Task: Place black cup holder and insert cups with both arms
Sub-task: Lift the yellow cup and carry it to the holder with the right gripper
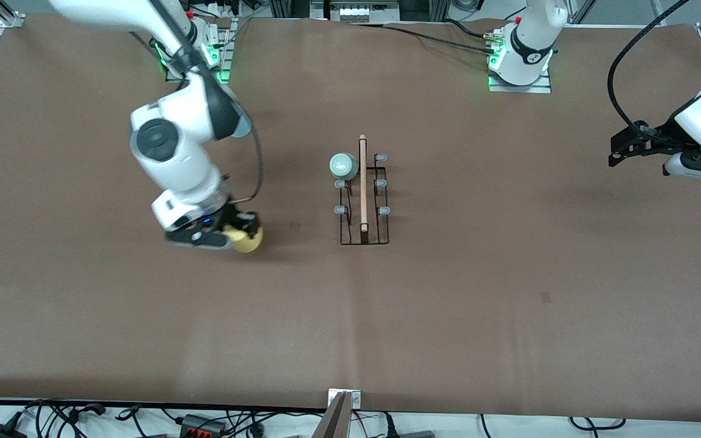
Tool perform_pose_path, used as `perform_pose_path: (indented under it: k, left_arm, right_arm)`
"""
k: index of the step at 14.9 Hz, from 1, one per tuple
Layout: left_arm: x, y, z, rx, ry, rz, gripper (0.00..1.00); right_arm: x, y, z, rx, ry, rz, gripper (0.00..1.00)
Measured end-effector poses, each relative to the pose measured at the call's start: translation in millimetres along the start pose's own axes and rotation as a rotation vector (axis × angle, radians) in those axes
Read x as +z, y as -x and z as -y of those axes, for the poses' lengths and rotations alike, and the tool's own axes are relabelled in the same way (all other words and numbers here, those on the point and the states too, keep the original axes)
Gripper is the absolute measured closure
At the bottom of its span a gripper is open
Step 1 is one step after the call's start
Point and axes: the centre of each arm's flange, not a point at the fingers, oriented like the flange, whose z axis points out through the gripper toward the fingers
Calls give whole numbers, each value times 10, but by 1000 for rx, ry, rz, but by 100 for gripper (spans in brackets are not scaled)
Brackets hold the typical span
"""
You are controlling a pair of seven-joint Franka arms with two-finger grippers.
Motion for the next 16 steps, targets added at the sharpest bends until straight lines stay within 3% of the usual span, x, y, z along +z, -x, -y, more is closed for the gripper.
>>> perform_pose_path:
  k: [4, 9, 16]
  left_arm:
    - [-1, 0, 0, 0, 0, 0, 0]
    - [-2, 0, -1, 0, 0, 0, 0]
    - [-3, -1, -1, 0, 0, -1, 0]
  right_arm:
    - [-323, 479, 689, 133, -64, -17, 33]
    - [-738, 609, 1205, 153, -112, -28, 33]
    - [-54, 727, 1387, 117, -71, 20, 33]
